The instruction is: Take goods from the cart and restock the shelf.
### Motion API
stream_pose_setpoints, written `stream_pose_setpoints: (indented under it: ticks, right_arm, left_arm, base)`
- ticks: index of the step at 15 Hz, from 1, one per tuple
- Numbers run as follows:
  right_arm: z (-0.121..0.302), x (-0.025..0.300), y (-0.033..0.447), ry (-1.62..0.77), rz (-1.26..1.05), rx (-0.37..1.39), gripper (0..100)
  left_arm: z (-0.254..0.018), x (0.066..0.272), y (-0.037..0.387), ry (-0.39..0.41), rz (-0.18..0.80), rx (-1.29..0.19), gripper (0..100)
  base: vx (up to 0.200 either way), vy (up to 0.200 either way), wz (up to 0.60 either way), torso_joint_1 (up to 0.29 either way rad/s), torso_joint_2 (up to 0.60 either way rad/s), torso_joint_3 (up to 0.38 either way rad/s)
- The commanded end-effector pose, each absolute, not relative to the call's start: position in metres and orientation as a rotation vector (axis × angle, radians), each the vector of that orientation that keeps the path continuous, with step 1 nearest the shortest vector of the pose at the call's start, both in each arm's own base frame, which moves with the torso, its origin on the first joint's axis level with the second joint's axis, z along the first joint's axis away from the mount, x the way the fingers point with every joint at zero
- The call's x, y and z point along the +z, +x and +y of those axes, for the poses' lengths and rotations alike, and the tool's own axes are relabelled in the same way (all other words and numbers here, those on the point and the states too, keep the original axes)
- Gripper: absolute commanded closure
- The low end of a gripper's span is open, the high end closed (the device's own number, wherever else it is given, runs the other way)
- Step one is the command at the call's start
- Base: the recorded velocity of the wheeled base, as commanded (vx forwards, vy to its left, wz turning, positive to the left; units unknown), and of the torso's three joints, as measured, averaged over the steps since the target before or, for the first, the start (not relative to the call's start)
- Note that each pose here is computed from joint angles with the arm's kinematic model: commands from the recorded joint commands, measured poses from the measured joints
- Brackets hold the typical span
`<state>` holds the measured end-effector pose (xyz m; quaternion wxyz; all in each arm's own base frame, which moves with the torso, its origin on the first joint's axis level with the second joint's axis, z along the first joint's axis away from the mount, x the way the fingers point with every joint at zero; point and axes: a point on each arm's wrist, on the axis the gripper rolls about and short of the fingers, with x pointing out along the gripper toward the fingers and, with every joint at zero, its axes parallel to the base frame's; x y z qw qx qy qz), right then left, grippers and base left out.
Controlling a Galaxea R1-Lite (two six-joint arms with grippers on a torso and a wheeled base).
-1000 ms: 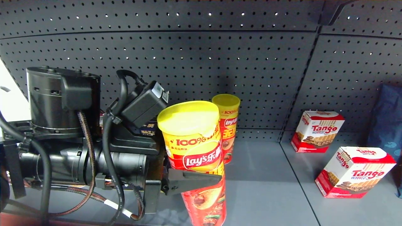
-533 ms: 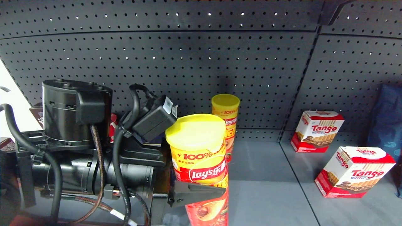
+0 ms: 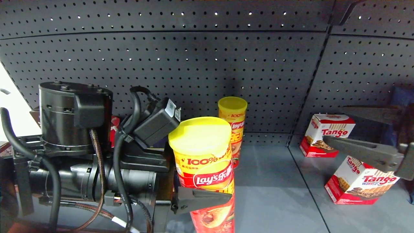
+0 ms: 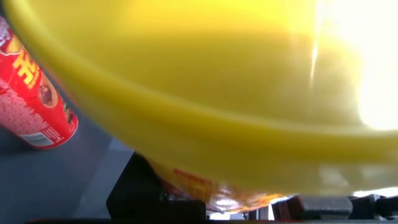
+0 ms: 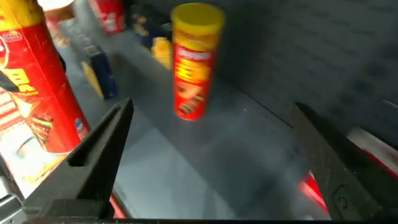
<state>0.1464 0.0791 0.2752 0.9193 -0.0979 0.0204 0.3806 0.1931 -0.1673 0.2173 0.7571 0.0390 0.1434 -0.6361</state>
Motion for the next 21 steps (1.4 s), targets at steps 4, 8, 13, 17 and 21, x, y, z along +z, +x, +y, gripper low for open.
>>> stream_pose_setpoints:
  ticks: [4, 8, 13, 17, 21]
  right_arm:
    - [0.125, 0.239, 0.210, -0.280, 0.137, 0.904, 0]
    - [0.134, 0.230, 0.232, -0.258, 0.066, 0.991, 0]
    - [0.145, 0.215, 0.248, -0.256, 0.110, 1.022, 0]
    - [0.153, 0.208, 0.263, -0.255, 0.171, 1.028, 0]
    - [0.164, 0.206, 0.286, -0.251, 0.181, 1.046, 0]
  left_arm:
    - [-0.167, 0.218, 0.193, 0.085, 0.306, -1.386, 100]
    - [-0.168, 0.217, 0.192, 0.087, 0.310, -1.394, 100]
    - [-0.170, 0.218, 0.187, 0.089, 0.311, -1.412, 100]
    - [-0.168, 0.217, 0.184, 0.088, 0.316, -1.413, 100]
    - [-0.166, 0.217, 0.182, 0.088, 0.318, -1.412, 100]
  base:
    - [0.000, 0.000, 0.00, 0.000, 0.00, 0.000]
    - [0.000, 0.000, 0.00, 0.000, 0.00, 0.000]
    - [0.000, 0.000, 0.00, 0.000, 0.00, 0.000]
    - [0.000, 0.000, 0.00, 0.000, 0.00, 0.000]
    - [0.000, 0.000, 0.00, 0.000, 0.00, 0.000]
